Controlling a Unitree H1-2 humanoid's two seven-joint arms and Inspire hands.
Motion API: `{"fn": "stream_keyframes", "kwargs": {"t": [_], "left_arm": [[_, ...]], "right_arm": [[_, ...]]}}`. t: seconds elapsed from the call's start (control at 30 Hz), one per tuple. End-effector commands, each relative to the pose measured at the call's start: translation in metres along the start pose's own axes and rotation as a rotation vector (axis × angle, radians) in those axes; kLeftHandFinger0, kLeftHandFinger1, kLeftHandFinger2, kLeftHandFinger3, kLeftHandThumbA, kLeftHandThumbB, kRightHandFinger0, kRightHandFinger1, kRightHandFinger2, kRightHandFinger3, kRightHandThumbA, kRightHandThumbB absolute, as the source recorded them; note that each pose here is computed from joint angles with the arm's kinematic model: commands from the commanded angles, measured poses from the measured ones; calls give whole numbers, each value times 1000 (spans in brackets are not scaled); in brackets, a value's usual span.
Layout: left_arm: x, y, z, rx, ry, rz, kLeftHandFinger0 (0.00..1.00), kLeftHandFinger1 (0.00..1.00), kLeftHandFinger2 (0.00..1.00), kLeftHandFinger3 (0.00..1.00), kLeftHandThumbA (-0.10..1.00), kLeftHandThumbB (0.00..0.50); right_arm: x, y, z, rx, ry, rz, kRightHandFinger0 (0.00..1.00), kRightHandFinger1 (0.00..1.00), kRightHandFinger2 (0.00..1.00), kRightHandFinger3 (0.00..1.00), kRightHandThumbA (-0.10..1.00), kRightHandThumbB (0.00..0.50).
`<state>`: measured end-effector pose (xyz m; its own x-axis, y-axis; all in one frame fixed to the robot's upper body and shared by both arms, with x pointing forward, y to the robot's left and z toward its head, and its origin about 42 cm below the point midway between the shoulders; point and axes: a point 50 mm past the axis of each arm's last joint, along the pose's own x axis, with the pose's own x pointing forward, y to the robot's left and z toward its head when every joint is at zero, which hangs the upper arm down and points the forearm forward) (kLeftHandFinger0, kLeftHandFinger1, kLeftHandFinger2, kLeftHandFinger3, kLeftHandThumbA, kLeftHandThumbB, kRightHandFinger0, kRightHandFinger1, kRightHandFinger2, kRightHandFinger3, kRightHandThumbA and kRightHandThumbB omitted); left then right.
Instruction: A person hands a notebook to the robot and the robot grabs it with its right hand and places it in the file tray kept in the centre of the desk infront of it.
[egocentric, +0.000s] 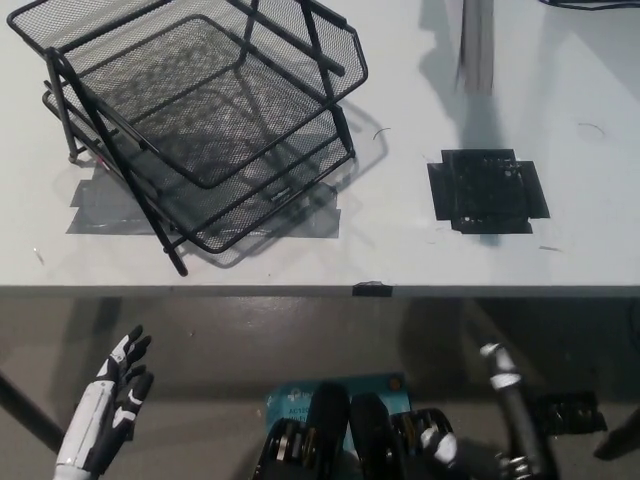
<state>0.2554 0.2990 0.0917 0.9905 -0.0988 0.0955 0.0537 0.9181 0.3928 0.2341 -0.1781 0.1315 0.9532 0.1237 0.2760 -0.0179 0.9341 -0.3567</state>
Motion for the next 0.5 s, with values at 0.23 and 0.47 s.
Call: {"fn": "stream_keyframes", "kwargs": {"t": [0.23, 0.47], "left_arm": [[-5, 4, 4, 2, -52, -4, 971, 1000, 1000, 1000, 950, 500], [-6, -2, 4, -13, -61, -19, 977, 1000, 1000, 1000, 960, 500]], "right_arm": [[53, -76, 104, -231, -390, -433, 1000, 1000, 1000, 1000, 1000, 398], [77, -78, 111, -145, -352, -431, 1000, 1000, 1000, 1000, 1000, 409]]}}
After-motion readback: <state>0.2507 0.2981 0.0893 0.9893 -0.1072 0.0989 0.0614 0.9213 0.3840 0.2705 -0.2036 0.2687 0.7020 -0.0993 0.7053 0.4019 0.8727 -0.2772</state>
